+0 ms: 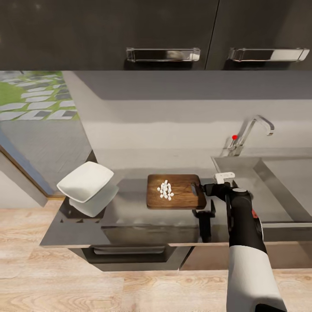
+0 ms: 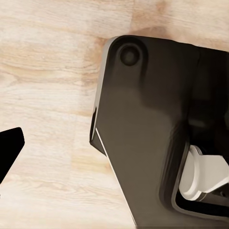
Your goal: In the kitchen, take the Vidalia onion out of the sink, dice it on the chopping board with the paring knife, put the diced onion into the bowl on the countertop, then place both the paring knife and the chopping board into the sink.
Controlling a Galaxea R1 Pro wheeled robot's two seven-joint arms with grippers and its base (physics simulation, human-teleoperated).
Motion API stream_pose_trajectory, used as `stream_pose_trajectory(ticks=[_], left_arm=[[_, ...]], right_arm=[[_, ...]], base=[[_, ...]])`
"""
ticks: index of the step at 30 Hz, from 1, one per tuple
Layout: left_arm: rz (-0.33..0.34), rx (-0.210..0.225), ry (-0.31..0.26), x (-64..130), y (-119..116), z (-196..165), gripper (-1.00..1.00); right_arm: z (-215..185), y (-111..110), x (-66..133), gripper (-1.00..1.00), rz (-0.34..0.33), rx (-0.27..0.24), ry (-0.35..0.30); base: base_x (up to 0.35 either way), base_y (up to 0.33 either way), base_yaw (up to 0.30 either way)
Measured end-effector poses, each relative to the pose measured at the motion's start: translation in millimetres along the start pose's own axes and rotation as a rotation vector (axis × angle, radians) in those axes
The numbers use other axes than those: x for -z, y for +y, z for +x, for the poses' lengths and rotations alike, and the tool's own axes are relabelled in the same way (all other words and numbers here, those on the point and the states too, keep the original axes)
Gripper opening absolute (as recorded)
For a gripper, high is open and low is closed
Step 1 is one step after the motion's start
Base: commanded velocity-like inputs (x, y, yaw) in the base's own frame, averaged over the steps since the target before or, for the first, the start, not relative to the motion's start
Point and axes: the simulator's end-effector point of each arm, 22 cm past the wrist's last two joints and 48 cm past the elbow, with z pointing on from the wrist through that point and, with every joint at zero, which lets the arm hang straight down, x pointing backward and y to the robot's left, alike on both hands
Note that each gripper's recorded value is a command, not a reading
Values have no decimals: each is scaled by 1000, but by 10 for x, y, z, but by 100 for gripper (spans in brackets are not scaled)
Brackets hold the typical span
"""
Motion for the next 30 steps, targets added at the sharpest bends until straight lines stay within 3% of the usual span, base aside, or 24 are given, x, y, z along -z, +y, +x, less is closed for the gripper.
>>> stream_pose_trajectory(ticks=[30], left_arm=[[-9,-2,49,60,30,156,100]], right_arm=[[263,23,-186,100,-5,-1,48]], base=[[10,7,0]])
